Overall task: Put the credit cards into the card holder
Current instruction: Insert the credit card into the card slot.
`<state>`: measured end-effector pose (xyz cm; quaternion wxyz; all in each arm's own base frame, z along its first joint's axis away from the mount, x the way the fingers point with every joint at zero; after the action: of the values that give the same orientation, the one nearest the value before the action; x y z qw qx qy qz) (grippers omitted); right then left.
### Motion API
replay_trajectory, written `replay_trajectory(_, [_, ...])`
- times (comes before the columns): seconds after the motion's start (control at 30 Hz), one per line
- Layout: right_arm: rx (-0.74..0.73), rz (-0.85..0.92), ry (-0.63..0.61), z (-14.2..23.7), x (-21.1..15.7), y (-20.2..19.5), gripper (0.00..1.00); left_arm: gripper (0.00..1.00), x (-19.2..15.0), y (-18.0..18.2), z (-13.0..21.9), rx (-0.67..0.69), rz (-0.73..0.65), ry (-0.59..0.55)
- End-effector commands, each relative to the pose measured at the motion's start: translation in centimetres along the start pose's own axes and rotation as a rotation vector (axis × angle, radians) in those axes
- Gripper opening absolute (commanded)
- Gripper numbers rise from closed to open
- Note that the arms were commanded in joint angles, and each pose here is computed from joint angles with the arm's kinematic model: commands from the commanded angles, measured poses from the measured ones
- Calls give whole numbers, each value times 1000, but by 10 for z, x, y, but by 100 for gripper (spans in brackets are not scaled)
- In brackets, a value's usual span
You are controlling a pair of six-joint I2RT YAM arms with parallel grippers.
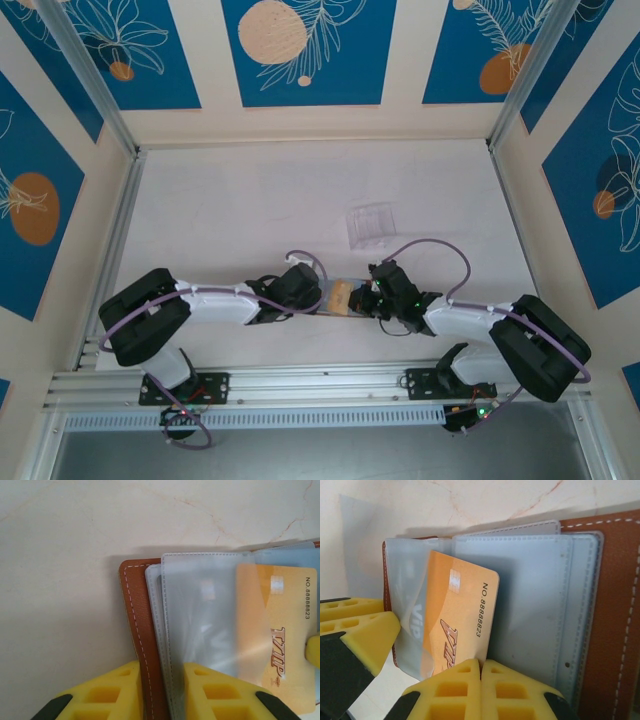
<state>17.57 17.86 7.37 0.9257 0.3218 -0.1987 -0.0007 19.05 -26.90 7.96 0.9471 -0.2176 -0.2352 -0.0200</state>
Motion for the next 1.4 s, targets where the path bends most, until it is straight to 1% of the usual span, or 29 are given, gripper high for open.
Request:
replay_trajectory(0.0, [-25, 29, 85, -2, -10, -2, 0, 24, -41, 33, -10, 154, -70, 183])
replay_trajectory(0.43, [41, 40, 106, -22, 3, 16, 0, 24, -41, 31, -8, 142, -67, 175])
replay_trajectory(0.6, [41, 63, 123, -31, 7, 19, 0, 26, -40, 31, -5, 142, -70, 170])
replay_trajectory(0.7, [39, 67, 147, -34, 6, 17, 0, 29, -37, 31, 0, 152, -73, 157])
replay_trajectory(0.83, [31, 59, 162, -33, 4, 12, 0, 37, -29, 33, 14, 144, -55, 122])
replay_trajectory(0.93, [31, 61, 174, -33, 5, 13, 0, 39, -20, 38, 24, 118, -15, 103])
replay_trajectory(1.1, [28, 79, 197, -32, 9, 17, 0, 38, -10, 42, 34, 116, -11, 79])
replay_trajectory(1.17, [35, 84, 207, -33, 11, 18, 0, 34, -9, 44, 34, 114, -7, 77])
replay_trajectory(1.37, [60, 102, 247, -37, 13, 24, 0, 27, -10, 41, 20, 110, -18, 114])
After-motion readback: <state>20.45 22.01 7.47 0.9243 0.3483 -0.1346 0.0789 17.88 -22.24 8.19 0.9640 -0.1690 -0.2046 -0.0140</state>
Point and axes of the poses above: each hand's point on the last joint's axis, 136 mm out from that joint toward the fingers, its own z axis back along the fingers, its own y axis along the line the jaws close on, x = y × z, the point moved 7 cm from there along z, back along the fingers, and after that the axes turned 9 degrees about z, right-handed, at the moved point
